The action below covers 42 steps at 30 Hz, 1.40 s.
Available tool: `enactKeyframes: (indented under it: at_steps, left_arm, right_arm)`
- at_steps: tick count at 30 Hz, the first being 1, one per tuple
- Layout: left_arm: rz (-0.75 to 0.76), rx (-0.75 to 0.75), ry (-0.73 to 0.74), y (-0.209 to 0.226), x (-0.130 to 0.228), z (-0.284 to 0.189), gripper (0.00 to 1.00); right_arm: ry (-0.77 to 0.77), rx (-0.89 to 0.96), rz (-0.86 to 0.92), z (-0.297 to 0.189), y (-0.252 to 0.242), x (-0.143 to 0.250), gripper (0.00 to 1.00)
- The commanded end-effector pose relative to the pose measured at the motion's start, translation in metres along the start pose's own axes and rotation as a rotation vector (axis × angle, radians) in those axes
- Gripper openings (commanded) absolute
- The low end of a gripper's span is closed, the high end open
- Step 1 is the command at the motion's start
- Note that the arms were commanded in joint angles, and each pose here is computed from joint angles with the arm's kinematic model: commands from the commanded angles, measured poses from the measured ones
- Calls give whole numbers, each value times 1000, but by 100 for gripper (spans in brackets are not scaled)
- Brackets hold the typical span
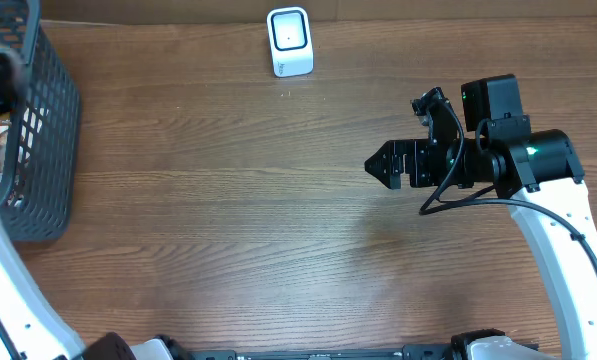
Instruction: Scan the item barcode
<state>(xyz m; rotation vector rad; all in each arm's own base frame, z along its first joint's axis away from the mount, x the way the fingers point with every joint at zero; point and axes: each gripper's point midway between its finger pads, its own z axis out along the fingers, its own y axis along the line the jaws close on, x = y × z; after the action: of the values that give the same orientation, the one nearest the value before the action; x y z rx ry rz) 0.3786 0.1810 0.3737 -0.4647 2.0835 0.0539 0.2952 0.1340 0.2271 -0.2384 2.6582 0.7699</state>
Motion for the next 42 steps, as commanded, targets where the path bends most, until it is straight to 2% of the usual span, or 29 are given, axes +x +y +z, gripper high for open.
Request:
enactKeyframes:
  at_steps: [1,5,15,22,26,34,42]
  left_arm:
    - [21,97,4,-43,2,-23,47]
    - [69,183,112,-85,31,-23,45]
    - [281,388,222,-176,75,-38,45]
    - [359,482,303,-216,106,-50,45]
    - [402,523,366,-234,126,-54,45]
    - [512,608,503,-280,177,-58,44]
    - [593,670,637,-332,236,-51,44]
  right_arm:
    - [-21,2,-6,-5,2,-7,100]
    - [-21,2,-6,-5,2,-7,100]
    - [-21,2,-6,-5,2,-7,100]
    - [-24,-20,-9,-5,6,-7,100]
    - [-55,31,-6,-6,-5,-15,100]
    - [-209,166,319,-47,-88,-35,100]
    - [-326,285,589,-101,-177,-17,100]
